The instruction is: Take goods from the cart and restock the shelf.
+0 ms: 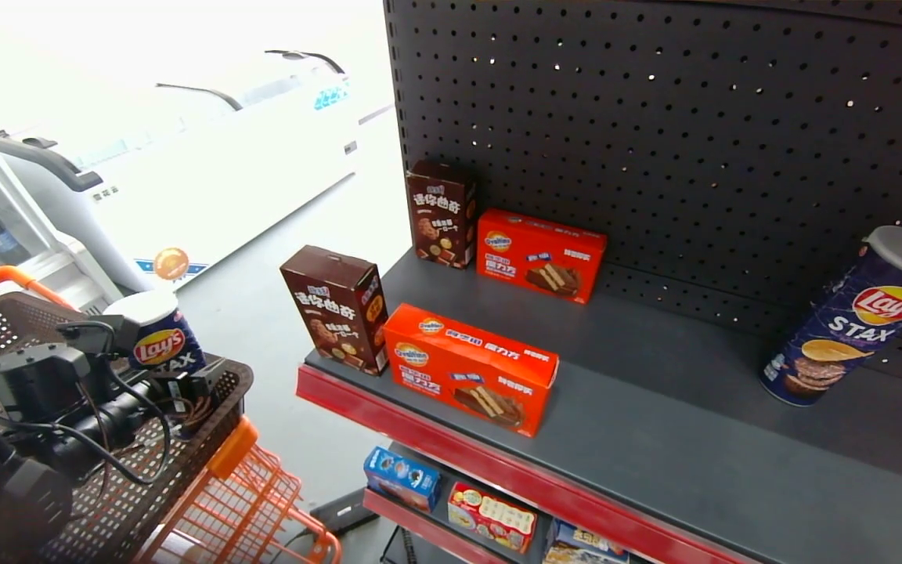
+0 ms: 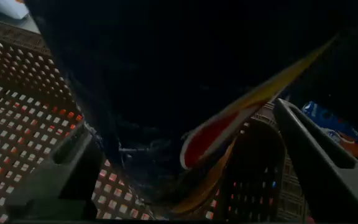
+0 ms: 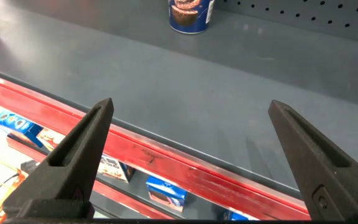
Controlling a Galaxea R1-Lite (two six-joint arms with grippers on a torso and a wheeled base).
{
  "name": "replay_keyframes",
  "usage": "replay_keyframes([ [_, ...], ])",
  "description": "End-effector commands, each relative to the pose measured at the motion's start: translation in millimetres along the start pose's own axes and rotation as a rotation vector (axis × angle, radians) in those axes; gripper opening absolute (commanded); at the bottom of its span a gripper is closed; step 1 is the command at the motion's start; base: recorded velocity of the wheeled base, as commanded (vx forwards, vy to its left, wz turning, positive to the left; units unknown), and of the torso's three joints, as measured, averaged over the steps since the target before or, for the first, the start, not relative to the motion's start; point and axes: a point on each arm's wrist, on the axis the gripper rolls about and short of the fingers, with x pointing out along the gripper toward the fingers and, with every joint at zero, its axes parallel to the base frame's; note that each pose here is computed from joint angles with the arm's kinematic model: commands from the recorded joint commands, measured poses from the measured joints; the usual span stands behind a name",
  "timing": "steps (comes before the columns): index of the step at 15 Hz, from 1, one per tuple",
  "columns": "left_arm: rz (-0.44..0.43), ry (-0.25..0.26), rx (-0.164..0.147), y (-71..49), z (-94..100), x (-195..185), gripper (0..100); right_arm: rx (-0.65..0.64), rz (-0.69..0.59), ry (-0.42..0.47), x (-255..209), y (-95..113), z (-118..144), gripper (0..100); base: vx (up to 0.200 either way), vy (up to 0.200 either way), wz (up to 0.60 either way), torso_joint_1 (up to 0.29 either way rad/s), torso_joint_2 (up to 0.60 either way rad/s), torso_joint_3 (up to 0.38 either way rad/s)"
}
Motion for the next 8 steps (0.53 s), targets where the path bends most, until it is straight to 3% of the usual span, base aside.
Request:
replay_keyframes([
  [1, 0.001, -0.046, 0.015, 2.4, 7.5, 9.6, 0, -0.001, 0.001, 0.001, 0.1, 0.0, 0.1, 100, 0.000, 0.000, 0.00, 0.000, 0.00, 0.000],
  [5, 0.003, -0.041, 0.011, 1.8, 6.6, 9.0, 0, -0.001, 0.001, 0.001, 0.1, 0.0, 0.1, 100, 0.000, 0.000, 0.00, 0.000, 0.00, 0.000],
  [7, 0.003, -0.054, 0.014, 1.4, 10.2, 9.0, 0, -0.001, 0.001, 0.001, 0.1, 0.0, 0.1, 100, 0.000, 0.000, 0.00, 0.000, 0.00, 0.000],
  [8, -0.002, -0.090, 0.024, -2.0, 19.9, 6.0, 0, -0.001, 0.001, -0.001, 0.1, 0.0, 0.2, 100, 0.000, 0.000, 0.00, 0.000, 0.00, 0.000],
])
